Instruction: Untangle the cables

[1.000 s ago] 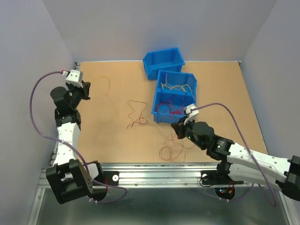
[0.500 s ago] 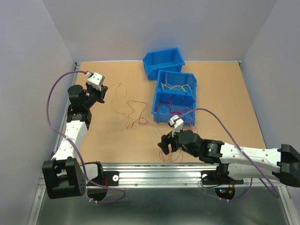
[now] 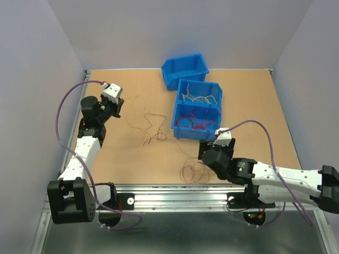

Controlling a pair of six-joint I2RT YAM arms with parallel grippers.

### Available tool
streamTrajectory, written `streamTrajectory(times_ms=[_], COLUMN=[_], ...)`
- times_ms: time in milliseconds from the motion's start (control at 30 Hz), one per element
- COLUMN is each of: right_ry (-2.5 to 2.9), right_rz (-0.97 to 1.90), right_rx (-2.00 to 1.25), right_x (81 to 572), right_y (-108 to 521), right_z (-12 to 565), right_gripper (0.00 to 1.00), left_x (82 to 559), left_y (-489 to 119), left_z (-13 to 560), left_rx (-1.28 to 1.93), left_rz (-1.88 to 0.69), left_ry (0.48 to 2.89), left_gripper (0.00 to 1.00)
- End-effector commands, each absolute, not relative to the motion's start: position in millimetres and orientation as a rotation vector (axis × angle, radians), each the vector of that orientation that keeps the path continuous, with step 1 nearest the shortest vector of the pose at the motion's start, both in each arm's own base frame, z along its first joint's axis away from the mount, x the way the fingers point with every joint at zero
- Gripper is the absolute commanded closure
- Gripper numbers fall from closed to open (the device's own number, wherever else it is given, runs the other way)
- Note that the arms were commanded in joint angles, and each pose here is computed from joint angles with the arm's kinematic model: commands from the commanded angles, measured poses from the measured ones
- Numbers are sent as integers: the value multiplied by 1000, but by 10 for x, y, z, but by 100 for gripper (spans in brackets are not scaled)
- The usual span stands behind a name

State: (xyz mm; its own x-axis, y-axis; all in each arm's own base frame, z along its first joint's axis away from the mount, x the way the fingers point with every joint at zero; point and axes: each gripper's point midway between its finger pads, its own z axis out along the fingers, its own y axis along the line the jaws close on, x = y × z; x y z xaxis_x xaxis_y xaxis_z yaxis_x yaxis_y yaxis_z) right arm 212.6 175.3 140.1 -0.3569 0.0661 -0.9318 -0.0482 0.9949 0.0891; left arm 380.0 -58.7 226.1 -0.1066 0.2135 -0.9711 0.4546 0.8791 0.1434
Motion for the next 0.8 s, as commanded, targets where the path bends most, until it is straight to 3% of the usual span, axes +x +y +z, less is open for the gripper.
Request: streamTrajectory(times_ms=[0,267,467,567,600,700,733,767], right_ry=[1863,1995,2050,2128,2156,2229,2238,2245], right_rz=[36,19,88,141,137,98,113,169], right_rx=[182,238,171,125,124,115,95,53], right_x=[2313,2547,2580,2494,2456,2335,2297,2218], right_y=[1572,1448,1648,1765,1766,1766,1808,1936], right_z=[1612,1275,1150,1040,999,938,934,971], right_gripper=[0,2,17,35,51,77,91,97], left_x=[3778,3781,3785,3789,3790,3790,3791,3793], left_y=[-614,-623,-623,-618,-621,-618,-624,-622], left_z=[2339,2324,2306,2296,2295,2291,2289,2293], left_rx=[544,547,549,548,547,548,549,547], left_rz=[-192,-188,-184,-179,-182,-180,-182,-181], left_ry=[1652,1657,1663,1667,1668,1670,1671,1670], left_gripper=[100,100,100,100,100,100,100,100])
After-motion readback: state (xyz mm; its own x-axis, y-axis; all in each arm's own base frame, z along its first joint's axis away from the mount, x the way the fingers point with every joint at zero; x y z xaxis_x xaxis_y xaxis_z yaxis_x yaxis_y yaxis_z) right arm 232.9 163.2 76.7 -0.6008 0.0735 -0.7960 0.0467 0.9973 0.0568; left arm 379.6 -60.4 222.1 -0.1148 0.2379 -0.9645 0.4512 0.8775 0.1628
